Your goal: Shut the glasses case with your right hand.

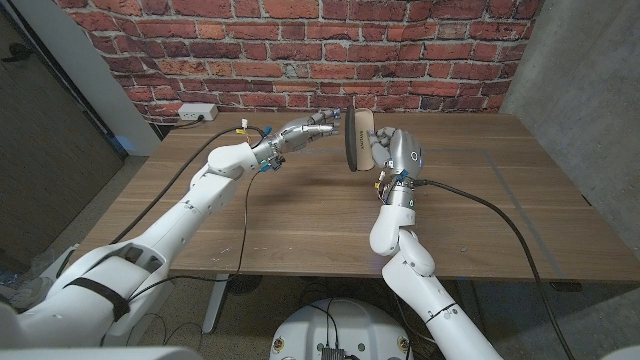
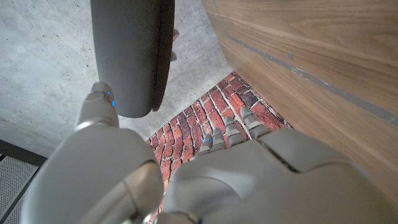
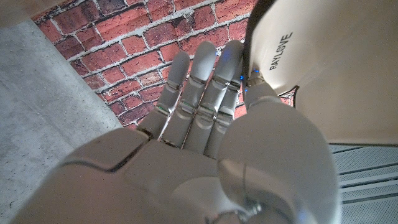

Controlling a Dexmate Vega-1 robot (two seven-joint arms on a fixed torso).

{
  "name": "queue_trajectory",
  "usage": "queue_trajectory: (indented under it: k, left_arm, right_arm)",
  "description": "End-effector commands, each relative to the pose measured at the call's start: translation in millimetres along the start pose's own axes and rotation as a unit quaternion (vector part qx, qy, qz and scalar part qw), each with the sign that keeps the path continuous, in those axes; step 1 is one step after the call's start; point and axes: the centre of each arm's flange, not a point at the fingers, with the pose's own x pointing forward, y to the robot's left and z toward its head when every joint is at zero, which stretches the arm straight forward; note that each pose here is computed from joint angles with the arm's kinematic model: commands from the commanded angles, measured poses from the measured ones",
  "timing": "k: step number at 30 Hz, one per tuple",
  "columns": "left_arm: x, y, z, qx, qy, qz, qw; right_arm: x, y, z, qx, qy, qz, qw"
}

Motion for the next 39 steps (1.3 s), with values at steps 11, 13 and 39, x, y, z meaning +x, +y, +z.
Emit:
queue_trajectory:
  k: [11, 13, 39]
  left_arm:
    - [15.9, -22.2, 3.9, -0.016, -0.017, -0.032, 0.999]
    - [17.5, -24.4, 4.8, -0.014, -0.020, -0.036, 0.999]
    - [18.1, -29.6, 5.8, -0.051, -0.036, -0.014, 0.998]
  right_arm:
    - [-2.1, 18.7, 19.7, -0.012, -0.024, -0.036, 0.9990]
    - [-2.2, 20.6, 20.6, -0.018, -0.025, -0.038, 0.9988]
    - [-4.8, 29.0, 26.3, -0.028, -0.036, -0.052, 0.9976]
